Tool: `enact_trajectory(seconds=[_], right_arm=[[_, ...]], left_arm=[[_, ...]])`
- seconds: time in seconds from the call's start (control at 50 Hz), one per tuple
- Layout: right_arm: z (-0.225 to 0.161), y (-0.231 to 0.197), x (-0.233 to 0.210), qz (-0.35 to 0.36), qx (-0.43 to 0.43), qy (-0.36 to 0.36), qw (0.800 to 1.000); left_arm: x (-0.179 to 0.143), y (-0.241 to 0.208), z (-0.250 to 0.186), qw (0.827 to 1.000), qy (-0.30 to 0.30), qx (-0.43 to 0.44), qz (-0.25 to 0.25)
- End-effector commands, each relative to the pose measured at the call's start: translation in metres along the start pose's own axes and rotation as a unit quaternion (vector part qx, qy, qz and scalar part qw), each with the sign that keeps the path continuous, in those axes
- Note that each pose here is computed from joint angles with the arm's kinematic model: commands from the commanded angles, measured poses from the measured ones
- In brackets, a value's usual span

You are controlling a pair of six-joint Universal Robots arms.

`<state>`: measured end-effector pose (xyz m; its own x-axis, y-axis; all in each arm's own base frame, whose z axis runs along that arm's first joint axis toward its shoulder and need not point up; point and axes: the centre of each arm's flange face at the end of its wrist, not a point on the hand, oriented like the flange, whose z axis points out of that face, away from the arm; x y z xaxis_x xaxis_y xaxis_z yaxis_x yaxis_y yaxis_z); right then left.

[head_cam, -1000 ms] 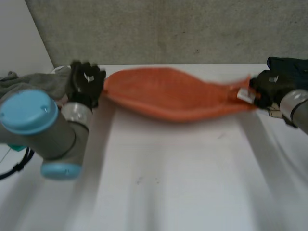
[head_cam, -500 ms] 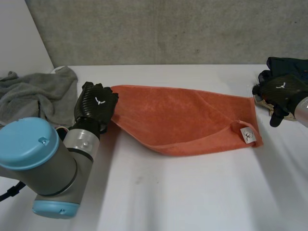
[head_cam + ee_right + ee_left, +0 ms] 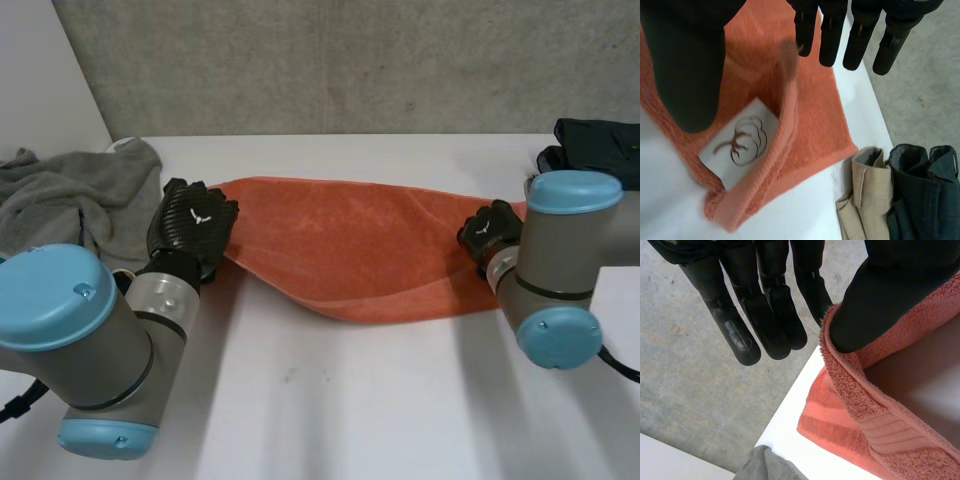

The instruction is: Fold the laundry.

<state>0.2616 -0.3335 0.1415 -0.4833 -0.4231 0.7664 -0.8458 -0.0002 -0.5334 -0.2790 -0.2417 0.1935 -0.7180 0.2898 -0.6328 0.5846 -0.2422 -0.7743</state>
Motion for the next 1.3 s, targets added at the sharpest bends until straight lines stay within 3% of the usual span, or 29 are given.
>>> enact_trajectory(seconds=[0.02,0.1,0.26,0.4,0.48,0.62,0.74,0.78,0.86,0.92,0.94,1.0,1.02,1.08,1.1,1.12,1.14,1.2,1.28,1.3], right_arm=[[0.02,0.008,-0.005,-0.021,-0.016,0.007,1.0],[0.009,-0.004,0.014,-0.005,0.0,0.03,1.0],[-0.063,-0.047,0.097,0.05,0.086,0.098,0.99],[-0.123,-0.015,0.129,0.007,-0.03,0.007,1.0],[-0.143,-0.008,0.127,0.001,-0.063,-0.044,0.997],[-0.141,-0.003,0.107,0.003,-0.047,-0.102,0.994],[-0.083,0.022,0.074,0.004,-0.089,-0.163,0.983],[-0.067,0.021,0.078,0.006,-0.084,-0.141,0.986],[-0.036,-0.002,0.104,0.005,-0.031,-0.028,0.999],[-0.019,-0.036,0.137,0.027,0.059,0.09,0.994],[-0.015,-0.052,0.16,0.045,0.112,0.155,0.981],[-0.015,-0.076,0.189,0.069,0.197,0.244,0.947],[-0.023,-0.091,0.209,0.081,0.253,0.299,0.917],[-0.039,-0.109,0.234,0.089,0.322,0.364,0.869],[-0.046,-0.115,0.241,0.085,0.35,0.386,0.849],[-0.049,-0.118,0.242,0.082,0.359,0.392,0.843],[-0.051,-0.119,0.241,0.082,0.362,0.39,0.843],[-0.05,-0.116,0.235,0.082,0.352,0.375,0.853],[-0.04,-0.1,0.213,0.092,0.311,0.323,0.889],[-0.036,-0.092,0.2,0.094,0.289,0.295,0.906]], left_arm=[[-0.002,0.001,0.002,1.0,-0.004,0.0,0.0],[-0.004,0.001,0.002,1.0,-0.007,-0.002,0.001],[-0.036,-0.018,-0.004,0.999,-0.038,0.009,0.003],[-0.083,-0.052,-0.034,0.998,-0.061,0.01,0.003],[-0.09,-0.058,-0.048,0.999,-0.037,-0.015,0.007],[-0.075,-0.033,-0.051,0.994,0.042,-0.096,0.013],[-0.047,0.021,-0.003,0.98,0.09,-0.175,0.025],[-0.041,0.032,0.013,0.978,0.095,-0.185,0.033],[-0.039,0.037,0.053,0.979,0.085,-0.17,0.069],[-0.057,0.016,0.09,0.989,0.028,-0.109,0.098],[-0.064,0.007,0.099,0.991,0.005,-0.084,0.103],[-0.099,-0.04,0.128,0.987,-0.109,0.032,0.117],[-0.116,-0.063,0.135,0.975,-0.167,0.091,0.113],[-0.139,-0.098,0.136,0.946,-0.248,0.181,0.104],[-0.153,-0.12,0.129,0.925,-0.288,0.225,0.098],[-0.158,-0.128,0.125,0.918,-0.302,0.24,0.095],[-0.164,-0.136,0.118,0.909,-0.315,0.256,0.092],[-0.158,-0.132,0.113,0.917,-0.3,0.245,0.092],[-0.136,-0.103,0.109,0.943,-0.254,0.195,0.093],[-0.124,-0.087,0.107,0.954,-0.229,0.17,0.094]])
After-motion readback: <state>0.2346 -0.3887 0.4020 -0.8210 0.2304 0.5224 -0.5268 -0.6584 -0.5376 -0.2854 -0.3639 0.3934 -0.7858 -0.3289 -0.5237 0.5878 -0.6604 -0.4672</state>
